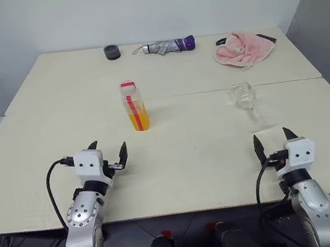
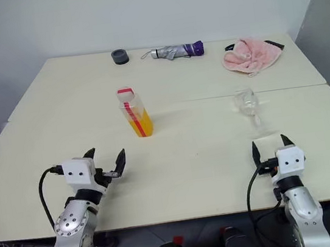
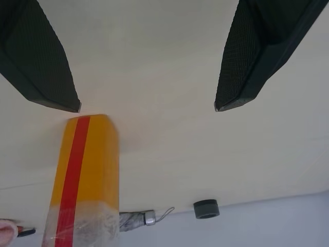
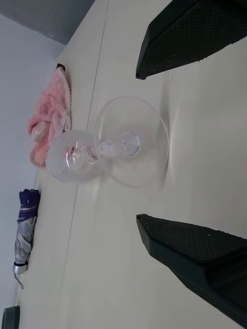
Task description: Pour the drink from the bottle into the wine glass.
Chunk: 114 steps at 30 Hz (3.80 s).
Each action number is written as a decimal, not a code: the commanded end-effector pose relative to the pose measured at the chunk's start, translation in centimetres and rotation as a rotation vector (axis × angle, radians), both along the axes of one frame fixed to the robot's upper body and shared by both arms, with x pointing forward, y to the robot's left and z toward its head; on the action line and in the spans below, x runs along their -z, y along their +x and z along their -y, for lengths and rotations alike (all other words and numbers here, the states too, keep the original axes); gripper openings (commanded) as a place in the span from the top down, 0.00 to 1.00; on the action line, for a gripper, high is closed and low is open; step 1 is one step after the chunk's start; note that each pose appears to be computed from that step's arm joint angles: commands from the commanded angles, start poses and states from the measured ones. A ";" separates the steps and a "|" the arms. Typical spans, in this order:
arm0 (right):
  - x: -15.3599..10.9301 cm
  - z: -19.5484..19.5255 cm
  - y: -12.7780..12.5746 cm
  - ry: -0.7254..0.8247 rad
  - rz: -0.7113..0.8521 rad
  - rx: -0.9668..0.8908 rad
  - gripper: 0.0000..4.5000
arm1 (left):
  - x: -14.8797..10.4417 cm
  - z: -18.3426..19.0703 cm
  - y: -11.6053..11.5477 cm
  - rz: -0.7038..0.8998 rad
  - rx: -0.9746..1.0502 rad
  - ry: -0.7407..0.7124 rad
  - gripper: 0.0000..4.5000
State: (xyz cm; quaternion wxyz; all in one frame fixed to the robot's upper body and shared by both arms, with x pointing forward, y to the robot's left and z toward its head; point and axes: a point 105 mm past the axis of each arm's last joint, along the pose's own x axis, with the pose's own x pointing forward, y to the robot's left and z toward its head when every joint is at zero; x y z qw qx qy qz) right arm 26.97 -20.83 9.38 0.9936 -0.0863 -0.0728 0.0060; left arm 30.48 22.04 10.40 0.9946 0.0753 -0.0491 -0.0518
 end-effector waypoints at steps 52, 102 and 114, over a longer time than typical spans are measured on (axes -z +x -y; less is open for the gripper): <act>-4.9 -7.5 -1.3 -0.045 -0.077 -0.704 0.00 | -3.7 4.7 3.9 0.026 0.105 -0.018 0.01; -9.3 -10.8 -0.8 -0.056 -0.033 -0.952 0.00 | -9.0 7.7 10.2 0.026 0.043 -0.092 0.01; -10.0 -11.7 -0.8 -0.094 -0.021 -1.013 0.00 | -9.2 7.8 10.4 0.028 0.043 -0.086 0.01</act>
